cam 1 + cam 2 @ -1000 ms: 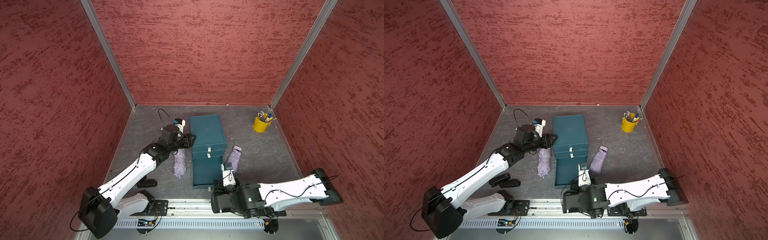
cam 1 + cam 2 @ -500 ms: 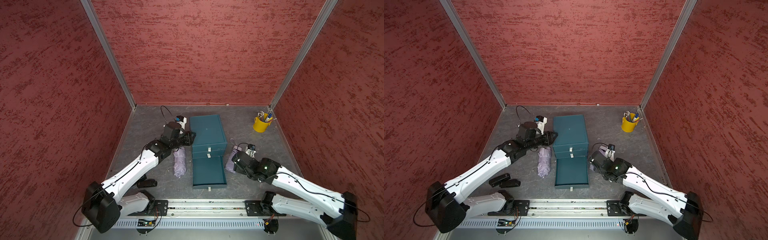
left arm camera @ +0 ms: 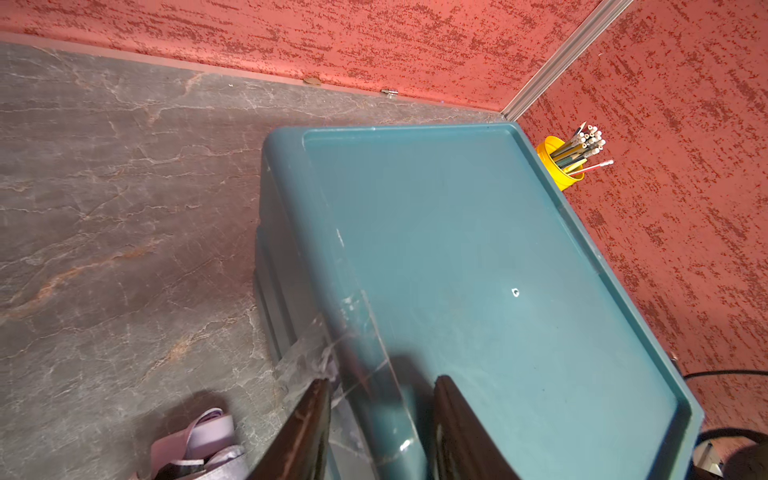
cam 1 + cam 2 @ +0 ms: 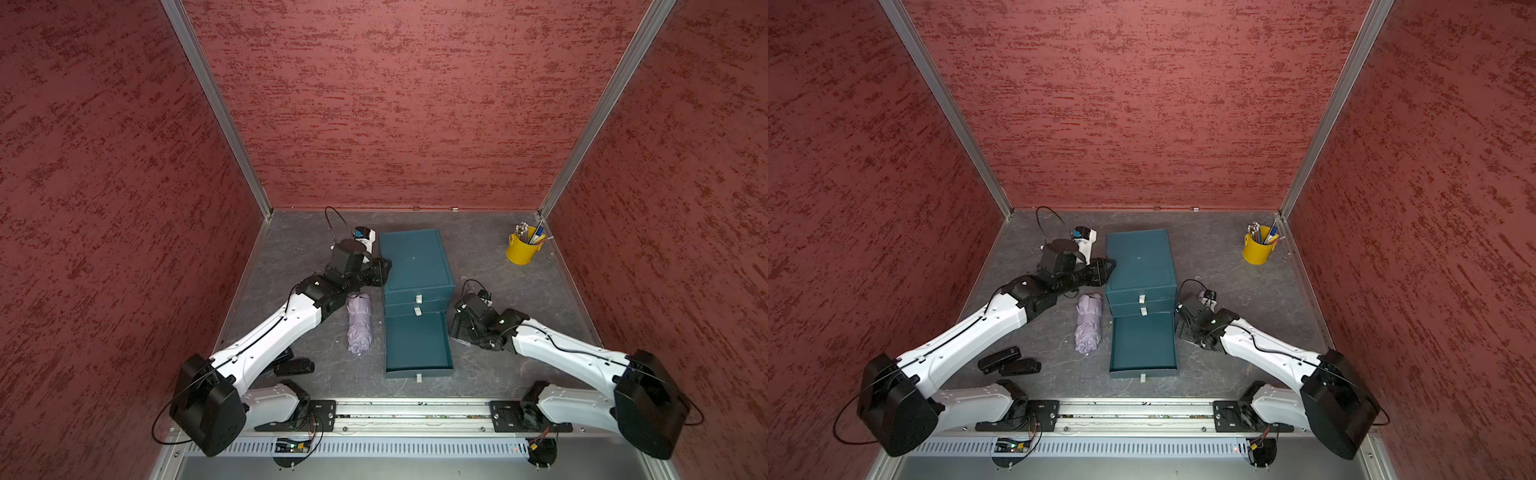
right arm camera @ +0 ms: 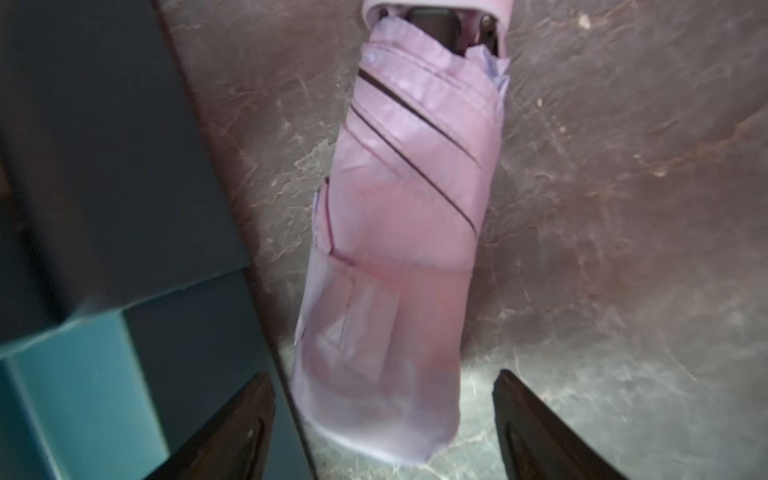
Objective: Place the umbrella in the drawer by color
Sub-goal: Pick up the umbrella from the center of the board.
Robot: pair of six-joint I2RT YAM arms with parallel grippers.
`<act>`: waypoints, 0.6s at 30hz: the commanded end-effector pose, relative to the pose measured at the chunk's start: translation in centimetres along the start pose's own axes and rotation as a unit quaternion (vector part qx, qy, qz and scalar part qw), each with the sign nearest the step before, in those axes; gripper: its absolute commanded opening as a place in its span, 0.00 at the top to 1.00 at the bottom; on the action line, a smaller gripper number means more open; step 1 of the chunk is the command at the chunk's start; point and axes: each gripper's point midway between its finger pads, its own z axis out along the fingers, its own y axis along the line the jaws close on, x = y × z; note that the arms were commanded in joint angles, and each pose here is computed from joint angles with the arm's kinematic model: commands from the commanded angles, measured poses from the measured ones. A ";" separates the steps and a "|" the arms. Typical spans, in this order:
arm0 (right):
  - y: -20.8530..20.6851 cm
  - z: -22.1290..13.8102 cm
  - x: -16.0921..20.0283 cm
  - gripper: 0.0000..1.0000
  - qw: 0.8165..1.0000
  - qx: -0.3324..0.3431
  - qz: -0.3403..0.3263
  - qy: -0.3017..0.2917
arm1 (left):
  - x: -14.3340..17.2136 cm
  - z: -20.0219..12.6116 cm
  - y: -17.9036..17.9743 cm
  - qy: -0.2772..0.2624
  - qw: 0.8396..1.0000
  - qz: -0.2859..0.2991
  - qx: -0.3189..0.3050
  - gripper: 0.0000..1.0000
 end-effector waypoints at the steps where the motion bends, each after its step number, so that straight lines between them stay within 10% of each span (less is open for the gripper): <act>1: 1.6 0.6 -1.2 0.17 0.999 -0.036 0.002 -0.008 | 3.9 0.7 3.4 0.071 0.995 0.012 -0.068 0.56; 18: -0.9 0.5 -1.3 0.51 0.999 -0.030 0.027 -0.028 | 2.1 -9.2 -0.3 0.003 1.000 -0.009 -0.024 0.42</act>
